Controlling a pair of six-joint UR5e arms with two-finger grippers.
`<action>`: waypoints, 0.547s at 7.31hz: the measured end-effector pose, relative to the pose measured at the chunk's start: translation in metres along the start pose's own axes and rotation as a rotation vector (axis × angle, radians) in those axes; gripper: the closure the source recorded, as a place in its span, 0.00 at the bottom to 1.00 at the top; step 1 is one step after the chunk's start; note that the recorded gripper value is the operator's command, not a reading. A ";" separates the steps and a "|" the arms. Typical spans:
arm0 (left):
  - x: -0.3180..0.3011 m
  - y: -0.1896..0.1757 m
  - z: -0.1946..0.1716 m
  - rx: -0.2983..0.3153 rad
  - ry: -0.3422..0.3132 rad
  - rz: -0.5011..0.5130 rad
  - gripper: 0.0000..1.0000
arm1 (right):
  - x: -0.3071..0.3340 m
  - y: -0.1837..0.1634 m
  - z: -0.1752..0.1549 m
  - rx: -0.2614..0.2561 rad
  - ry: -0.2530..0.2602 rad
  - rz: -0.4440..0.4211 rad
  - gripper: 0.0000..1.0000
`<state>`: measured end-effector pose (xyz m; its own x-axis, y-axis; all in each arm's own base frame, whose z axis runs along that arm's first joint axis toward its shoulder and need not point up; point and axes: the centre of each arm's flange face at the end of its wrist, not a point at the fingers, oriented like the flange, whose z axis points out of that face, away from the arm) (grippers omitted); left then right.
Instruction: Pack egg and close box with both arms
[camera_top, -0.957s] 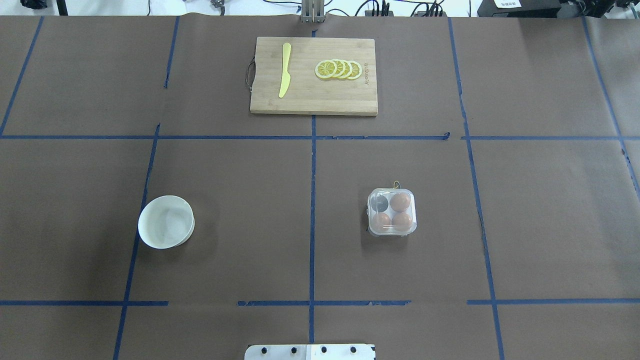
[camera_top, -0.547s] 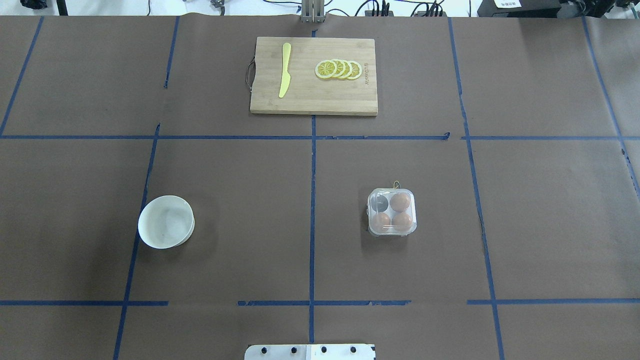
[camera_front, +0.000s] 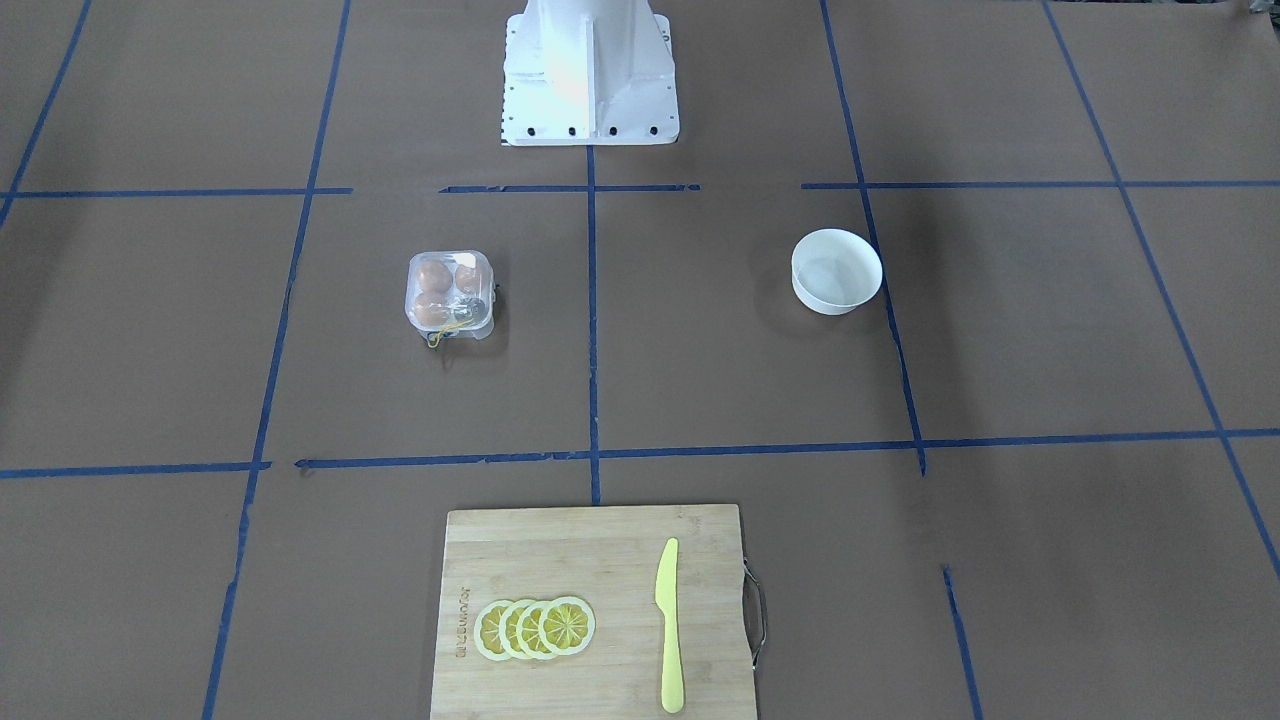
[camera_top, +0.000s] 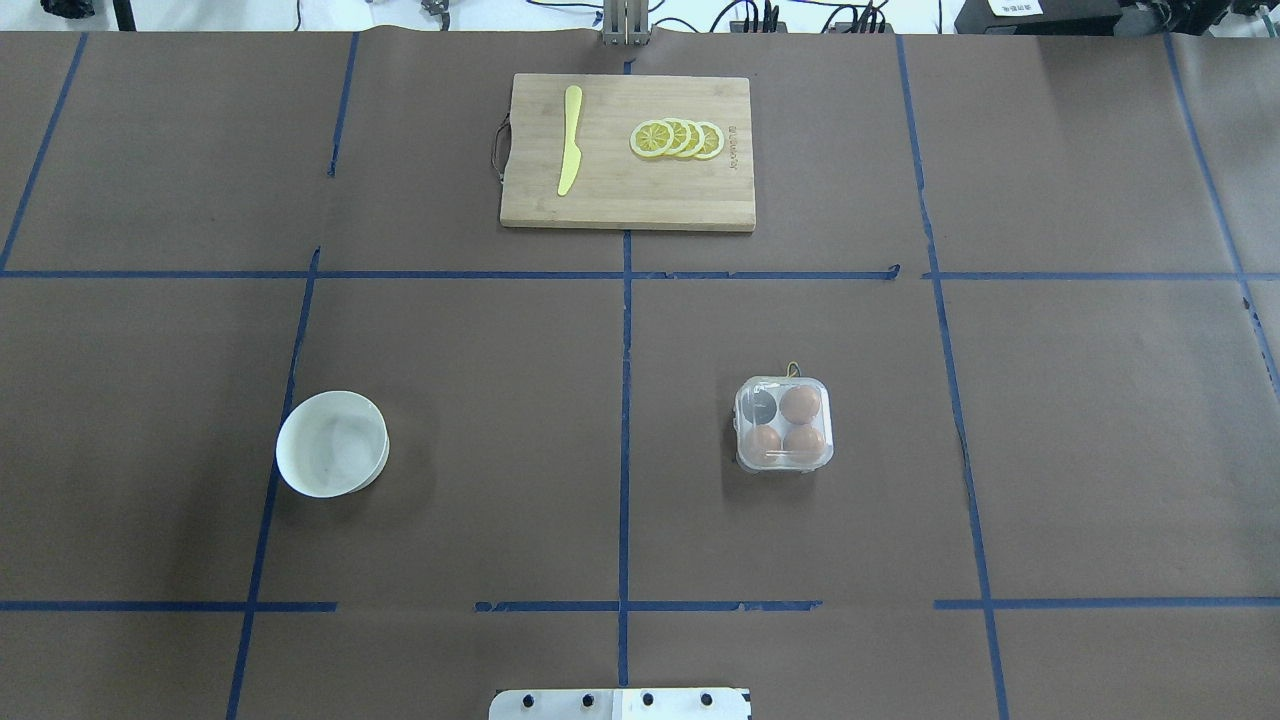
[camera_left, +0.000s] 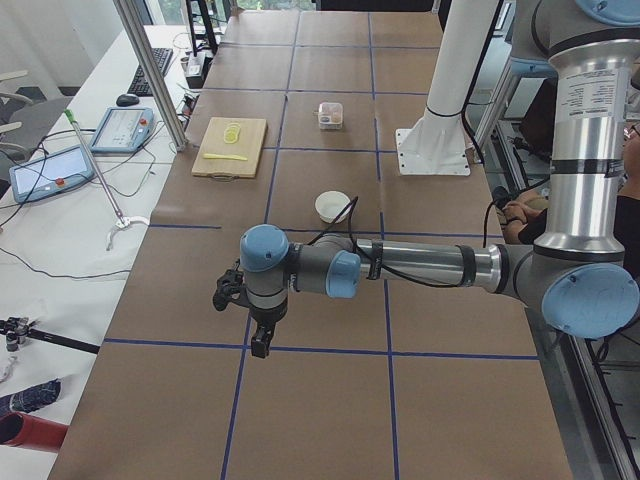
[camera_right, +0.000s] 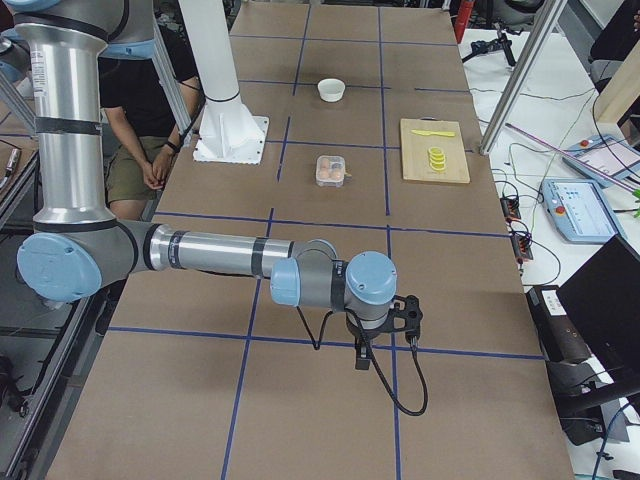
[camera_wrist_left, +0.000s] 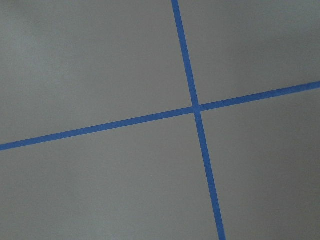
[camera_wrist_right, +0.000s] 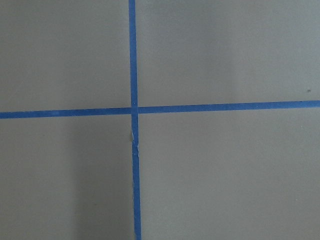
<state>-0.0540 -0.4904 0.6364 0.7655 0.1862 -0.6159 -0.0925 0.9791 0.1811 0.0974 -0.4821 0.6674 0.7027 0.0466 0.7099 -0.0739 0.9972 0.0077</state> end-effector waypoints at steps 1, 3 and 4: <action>-0.001 0.002 0.002 -0.003 0.001 -0.003 0.00 | 0.000 0.000 0.000 0.000 -0.001 0.000 0.00; -0.002 0.004 0.003 -0.006 0.001 -0.006 0.00 | -0.001 0.000 0.000 0.001 -0.002 0.000 0.00; -0.002 0.004 0.003 -0.006 0.000 -0.007 0.00 | -0.001 0.000 0.000 0.001 -0.002 0.000 0.00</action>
<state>-0.0542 -0.4873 0.6404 0.7659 0.1797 -0.6174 -0.0911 0.9808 0.1725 0.0973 -0.4824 0.6667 0.7013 0.0464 0.7113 -0.0744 0.9972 0.0083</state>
